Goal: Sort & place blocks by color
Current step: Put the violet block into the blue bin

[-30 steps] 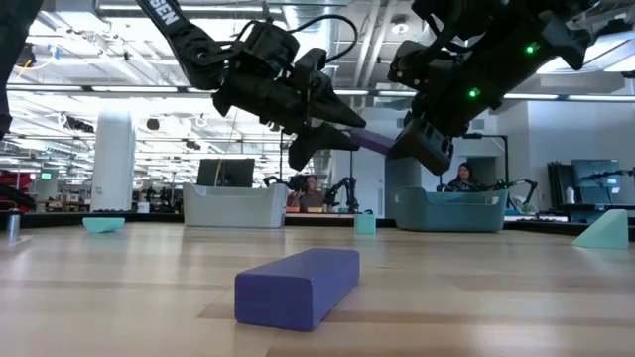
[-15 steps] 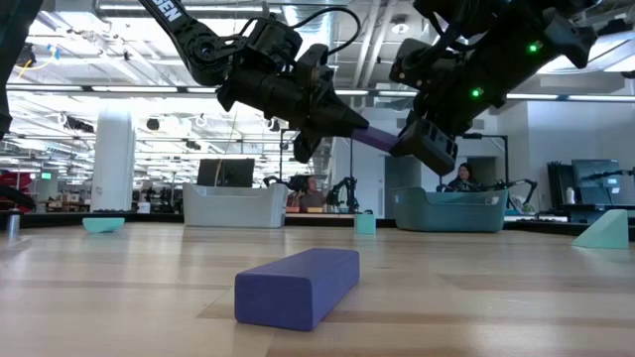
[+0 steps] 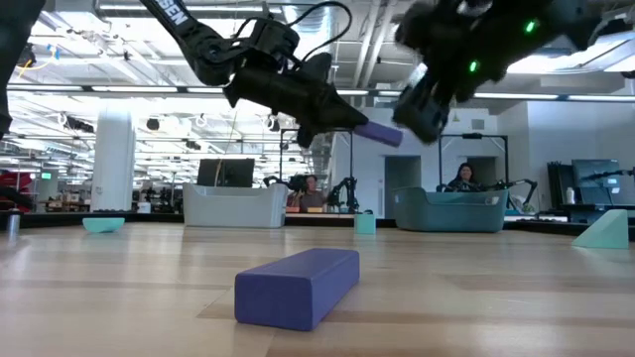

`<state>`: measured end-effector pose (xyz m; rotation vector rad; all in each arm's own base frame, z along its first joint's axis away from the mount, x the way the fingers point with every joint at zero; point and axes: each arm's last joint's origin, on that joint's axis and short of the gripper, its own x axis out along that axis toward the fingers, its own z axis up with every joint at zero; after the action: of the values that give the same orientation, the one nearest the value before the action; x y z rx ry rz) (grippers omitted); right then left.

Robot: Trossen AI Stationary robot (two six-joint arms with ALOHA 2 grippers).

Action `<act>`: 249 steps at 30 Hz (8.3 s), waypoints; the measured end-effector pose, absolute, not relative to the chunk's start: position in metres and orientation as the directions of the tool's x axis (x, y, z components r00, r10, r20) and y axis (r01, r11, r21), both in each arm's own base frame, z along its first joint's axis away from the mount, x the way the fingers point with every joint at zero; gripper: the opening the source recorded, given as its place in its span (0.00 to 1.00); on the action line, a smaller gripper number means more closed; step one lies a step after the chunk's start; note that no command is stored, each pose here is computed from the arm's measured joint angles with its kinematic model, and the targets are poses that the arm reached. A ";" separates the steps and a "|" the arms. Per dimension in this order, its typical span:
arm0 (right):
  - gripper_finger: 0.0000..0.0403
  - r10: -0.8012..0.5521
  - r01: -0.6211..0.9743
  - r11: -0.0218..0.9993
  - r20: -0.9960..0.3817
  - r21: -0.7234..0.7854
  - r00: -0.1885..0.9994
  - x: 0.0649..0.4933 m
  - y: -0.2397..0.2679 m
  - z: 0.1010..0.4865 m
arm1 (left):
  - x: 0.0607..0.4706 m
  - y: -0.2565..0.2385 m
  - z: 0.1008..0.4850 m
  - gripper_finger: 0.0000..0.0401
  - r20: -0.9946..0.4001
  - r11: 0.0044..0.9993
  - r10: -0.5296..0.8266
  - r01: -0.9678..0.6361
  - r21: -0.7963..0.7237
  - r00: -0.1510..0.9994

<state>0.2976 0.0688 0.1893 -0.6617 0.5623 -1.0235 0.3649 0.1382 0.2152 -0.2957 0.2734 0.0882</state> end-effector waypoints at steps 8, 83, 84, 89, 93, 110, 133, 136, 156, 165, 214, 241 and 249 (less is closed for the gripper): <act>0.71 -0.902 0.759 0.384 -0.039 -0.525 0.430 0.261 0.080 0.239 | 0.402 0.193 0.220 0.08 -0.272 0.946 0.147 -0.216 -0.242 0.951; 0.71 0.151 0.435 0.849 -0.927 0.299 0.343 0.200 0.245 0.142 | 0.277 0.011 0.196 0.46 -0.149 0.987 0.053 -0.029 0.159 0.987; 0.71 0.134 0.439 0.856 -0.938 0.272 0.320 0.202 0.248 0.139 | 0.277 0.012 0.196 0.48 -0.146 0.986 0.074 -0.050 0.160 0.987; 0.71 0.022 0.460 0.879 -0.973 0.128 0.230 0.208 0.256 0.128 | 0.276 0.015 0.197 0.51 -0.140 0.973 0.178 -0.153 0.173 0.974; 0.69 -0.038 0.464 0.884 -0.981 0.055 0.189 0.210 0.259 0.124 | 0.276 0.015 0.197 0.50 -0.138 0.971 0.184 -0.158 0.180 0.973; 0.24 -0.131 0.405 0.914 -0.967 -0.031 0.220 0.220 0.251 0.126 | 0.276 0.018 0.199 0.44 -0.121 0.967 0.194 -0.170 0.188 0.974; 0.23 -0.664 0.384 0.727 -0.726 -0.570 0.179 0.237 0.181 0.139 | 0.273 0.049 0.199 0.44 -0.116 0.934 0.304 -0.272 0.232 0.946; 0.26 -0.727 0.404 0.671 -0.657 -0.622 0.197 0.244 0.167 0.144 | 0.271 0.058 0.197 0.44 -0.135 0.935 0.333 -0.309 0.175 0.933; 0.25 -0.725 0.613 0.679 -0.496 -0.404 0.477 0.212 0.084 0.168 | 0.264 0.087 0.199 0.45 -0.129 0.946 0.269 -0.287 -0.148 0.954; 0.24 -0.741 0.560 0.672 -0.423 -0.486 0.522 0.250 0.054 0.178 | 0.279 0.084 0.210 0.45 -0.146 0.907 0.236 -0.272 -0.321 0.961; 0.24 -0.760 0.430 0.616 -0.355 -0.660 0.545 0.269 0.033 0.190 | 0.411 0.099 0.205 0.13 -0.341 0.925 -0.061 -0.076 -0.372 0.938; 0.59 -0.833 0.800 0.552 -0.192 -0.233 0.519 0.210 0.054 0.237 | 0.414 0.187 0.246 0.09 -0.263 0.944 0.243 -0.290 -0.158 0.934; 0.58 -0.821 0.797 0.568 -0.199 -0.205 0.535 0.210 0.059 0.235 | 0.449 0.207 0.223 0.09 -0.374 0.943 0.221 -0.295 -0.153 0.901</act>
<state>0.2097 0.0588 0.2345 -0.0937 0.2867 -0.9653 0.4489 0.2069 0.2235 -0.2094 0.3606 0.2692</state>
